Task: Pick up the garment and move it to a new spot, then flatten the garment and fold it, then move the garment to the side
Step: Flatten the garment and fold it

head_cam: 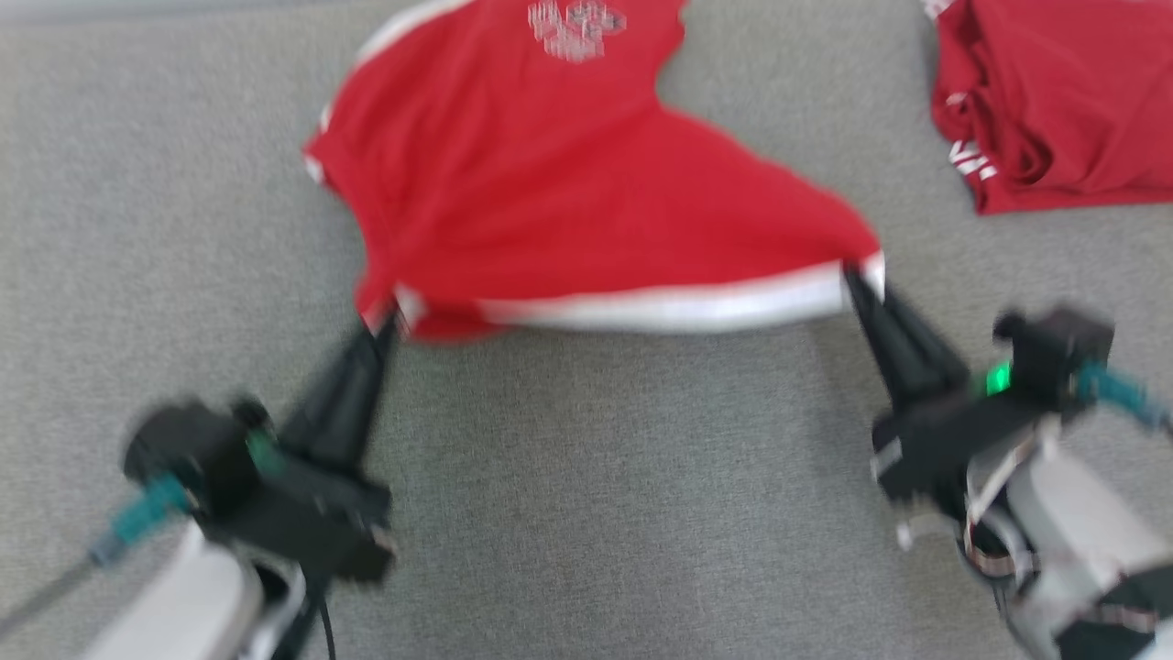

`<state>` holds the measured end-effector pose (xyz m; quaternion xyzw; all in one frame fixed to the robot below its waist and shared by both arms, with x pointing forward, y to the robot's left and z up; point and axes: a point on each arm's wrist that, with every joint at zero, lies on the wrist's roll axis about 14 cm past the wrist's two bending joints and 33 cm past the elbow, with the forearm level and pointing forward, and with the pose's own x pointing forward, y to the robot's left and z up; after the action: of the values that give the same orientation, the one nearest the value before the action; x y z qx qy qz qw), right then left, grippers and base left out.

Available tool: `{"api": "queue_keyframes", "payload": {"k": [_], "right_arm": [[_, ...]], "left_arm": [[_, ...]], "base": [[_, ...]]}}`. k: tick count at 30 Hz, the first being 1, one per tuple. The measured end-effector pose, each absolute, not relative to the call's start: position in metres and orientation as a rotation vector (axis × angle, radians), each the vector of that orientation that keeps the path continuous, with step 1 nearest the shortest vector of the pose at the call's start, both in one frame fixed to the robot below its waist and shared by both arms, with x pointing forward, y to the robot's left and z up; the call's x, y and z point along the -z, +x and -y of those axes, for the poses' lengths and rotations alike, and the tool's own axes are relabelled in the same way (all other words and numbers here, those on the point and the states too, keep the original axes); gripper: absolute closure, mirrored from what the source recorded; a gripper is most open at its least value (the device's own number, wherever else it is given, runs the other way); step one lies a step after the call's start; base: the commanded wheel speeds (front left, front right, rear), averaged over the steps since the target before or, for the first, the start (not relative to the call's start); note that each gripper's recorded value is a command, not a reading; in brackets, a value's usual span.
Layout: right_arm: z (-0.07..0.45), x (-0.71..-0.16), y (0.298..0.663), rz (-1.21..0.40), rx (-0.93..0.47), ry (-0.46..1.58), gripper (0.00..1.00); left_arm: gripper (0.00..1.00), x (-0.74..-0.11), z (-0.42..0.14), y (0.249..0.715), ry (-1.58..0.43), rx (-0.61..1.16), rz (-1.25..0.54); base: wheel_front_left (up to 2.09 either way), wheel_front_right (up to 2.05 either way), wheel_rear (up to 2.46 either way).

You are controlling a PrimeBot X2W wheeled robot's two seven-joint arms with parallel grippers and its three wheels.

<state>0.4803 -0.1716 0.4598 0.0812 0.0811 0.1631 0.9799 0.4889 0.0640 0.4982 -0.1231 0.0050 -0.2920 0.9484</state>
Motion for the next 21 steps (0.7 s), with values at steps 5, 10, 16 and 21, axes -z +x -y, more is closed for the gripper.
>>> {"api": "queue_keyframes", "payload": {"k": [5,10,16,21], "right_arm": [[0.178,-0.442,0.433,-0.242,-0.299,0.194,1.00],[0.183,-0.426,0.394,-0.309,-0.266,0.216,1.00],[0.186,-0.418,0.356,-0.361,-0.213,0.268,1.00],[0.171,-0.414,0.327,-0.415,-0.215,0.321,1.00]], "left_arm": [[1.00,-0.482,-0.057,0.449,-0.269,0.614,-0.071],[1.00,-0.464,-0.058,0.416,-0.255,0.618,-0.133],[1.00,-0.455,-0.073,0.391,-0.227,0.588,-0.161],[1.00,-0.451,-0.085,0.373,-0.185,0.578,-0.175]], "base": [[0.00,0.00,0.00],[0.00,0.00,0.00],[0.00,0.00,0.00],[0.00,0.00,0.00]]}}
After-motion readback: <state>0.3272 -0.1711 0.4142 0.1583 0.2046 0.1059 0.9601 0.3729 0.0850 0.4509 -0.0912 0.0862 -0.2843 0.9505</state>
